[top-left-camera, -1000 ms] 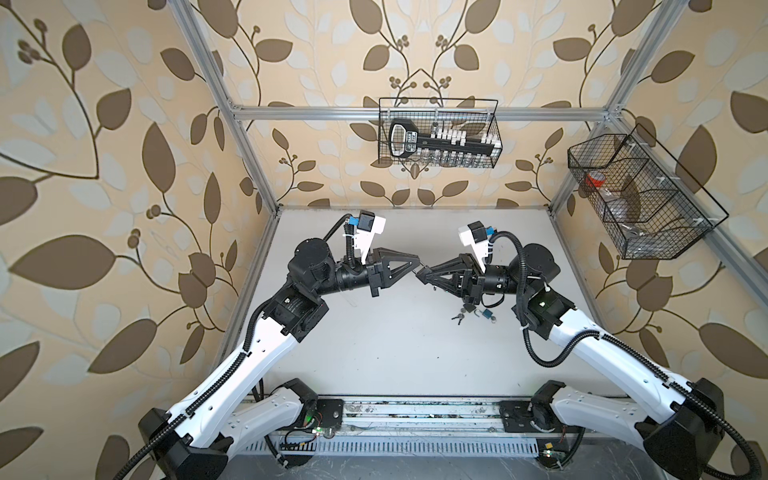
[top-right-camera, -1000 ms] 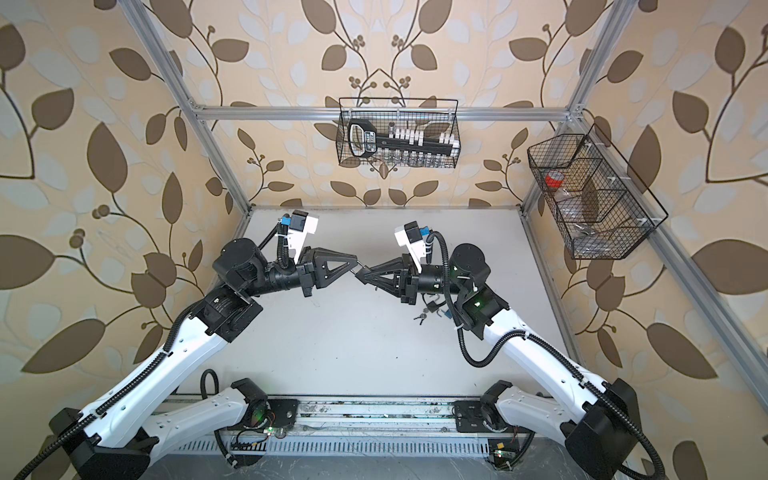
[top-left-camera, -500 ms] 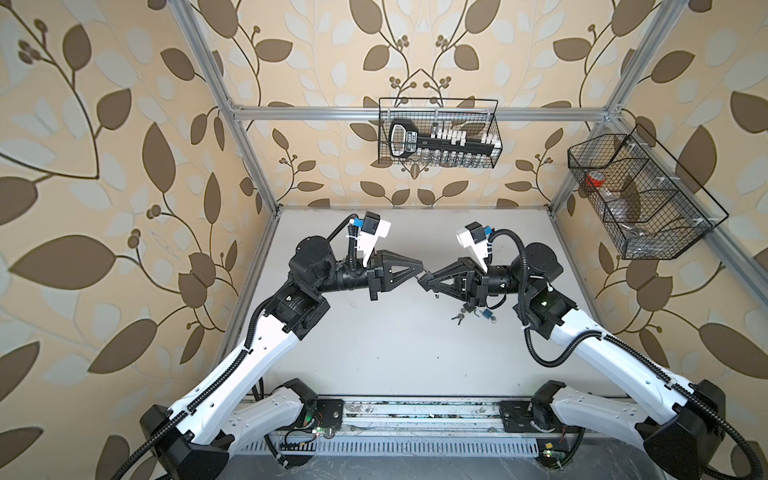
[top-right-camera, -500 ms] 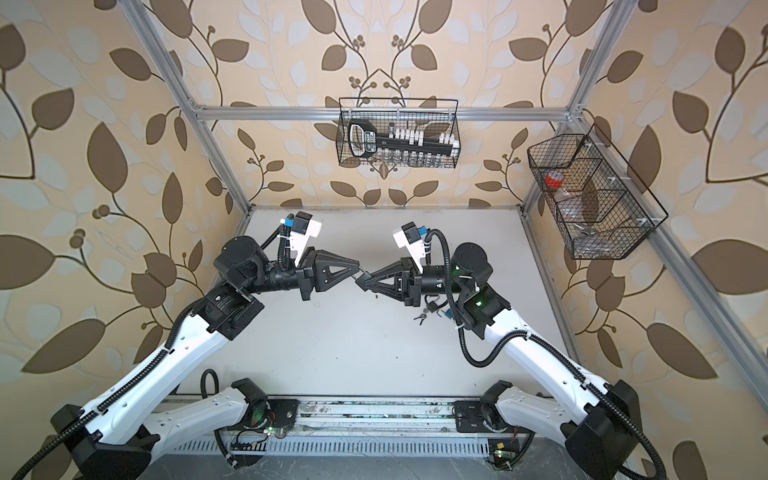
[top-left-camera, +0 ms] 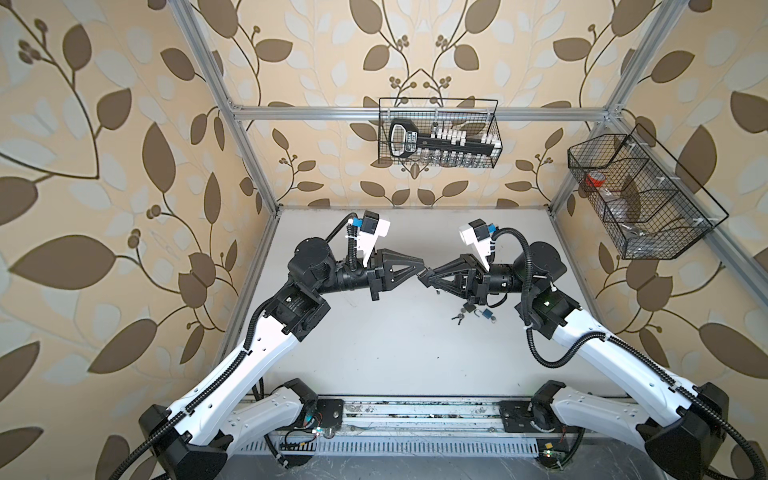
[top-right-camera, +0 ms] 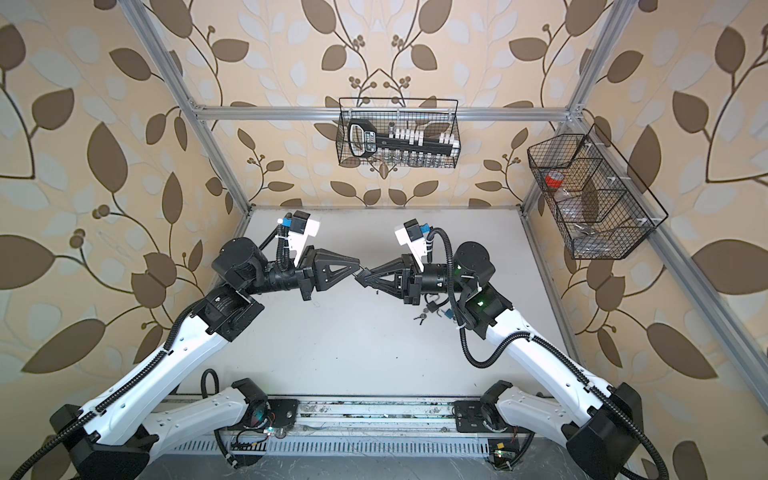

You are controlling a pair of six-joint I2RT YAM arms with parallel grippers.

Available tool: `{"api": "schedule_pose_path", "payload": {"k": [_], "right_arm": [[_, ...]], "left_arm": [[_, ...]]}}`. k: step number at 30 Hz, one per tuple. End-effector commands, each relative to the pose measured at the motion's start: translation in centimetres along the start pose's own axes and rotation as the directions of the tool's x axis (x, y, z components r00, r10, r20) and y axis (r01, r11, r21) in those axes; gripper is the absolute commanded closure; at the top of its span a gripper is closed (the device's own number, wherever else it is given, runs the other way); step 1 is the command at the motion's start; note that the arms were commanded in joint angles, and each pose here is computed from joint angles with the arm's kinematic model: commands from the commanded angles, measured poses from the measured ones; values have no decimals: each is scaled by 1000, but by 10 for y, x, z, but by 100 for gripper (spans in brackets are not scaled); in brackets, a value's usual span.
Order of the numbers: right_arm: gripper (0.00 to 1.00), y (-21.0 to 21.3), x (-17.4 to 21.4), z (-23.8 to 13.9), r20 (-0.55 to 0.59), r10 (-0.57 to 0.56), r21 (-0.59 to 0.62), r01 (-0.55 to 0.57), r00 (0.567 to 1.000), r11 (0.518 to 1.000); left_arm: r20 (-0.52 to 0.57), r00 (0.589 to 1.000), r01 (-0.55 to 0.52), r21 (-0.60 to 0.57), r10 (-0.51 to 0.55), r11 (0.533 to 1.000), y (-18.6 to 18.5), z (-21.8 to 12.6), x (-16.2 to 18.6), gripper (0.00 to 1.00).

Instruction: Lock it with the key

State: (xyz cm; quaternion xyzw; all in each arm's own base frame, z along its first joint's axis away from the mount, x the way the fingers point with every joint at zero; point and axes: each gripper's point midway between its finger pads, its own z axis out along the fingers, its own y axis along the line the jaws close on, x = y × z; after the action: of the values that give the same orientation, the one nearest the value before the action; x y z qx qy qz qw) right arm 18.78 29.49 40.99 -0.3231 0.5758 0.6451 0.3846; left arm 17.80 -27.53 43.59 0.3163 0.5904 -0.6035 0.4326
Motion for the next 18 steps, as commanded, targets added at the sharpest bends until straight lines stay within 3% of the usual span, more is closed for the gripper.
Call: {"api": "schedule_pose_path", "payload": {"k": [1,7,18], "right_arm": [[100,14,-48,-2,152,-133,46,127,979,991],[100,9,-56,-4,186,-150,92,135,971,987],[100,37,-84,0,224,-190,8,193,956,981]], "left_arm": [[-107,993,50,83,-41,995,-13,5,33,100],[-136,989,73,101,-59,992,-16,10,44,100],[-295,952,136,165,-83,977,-33,35,95,100]]}}
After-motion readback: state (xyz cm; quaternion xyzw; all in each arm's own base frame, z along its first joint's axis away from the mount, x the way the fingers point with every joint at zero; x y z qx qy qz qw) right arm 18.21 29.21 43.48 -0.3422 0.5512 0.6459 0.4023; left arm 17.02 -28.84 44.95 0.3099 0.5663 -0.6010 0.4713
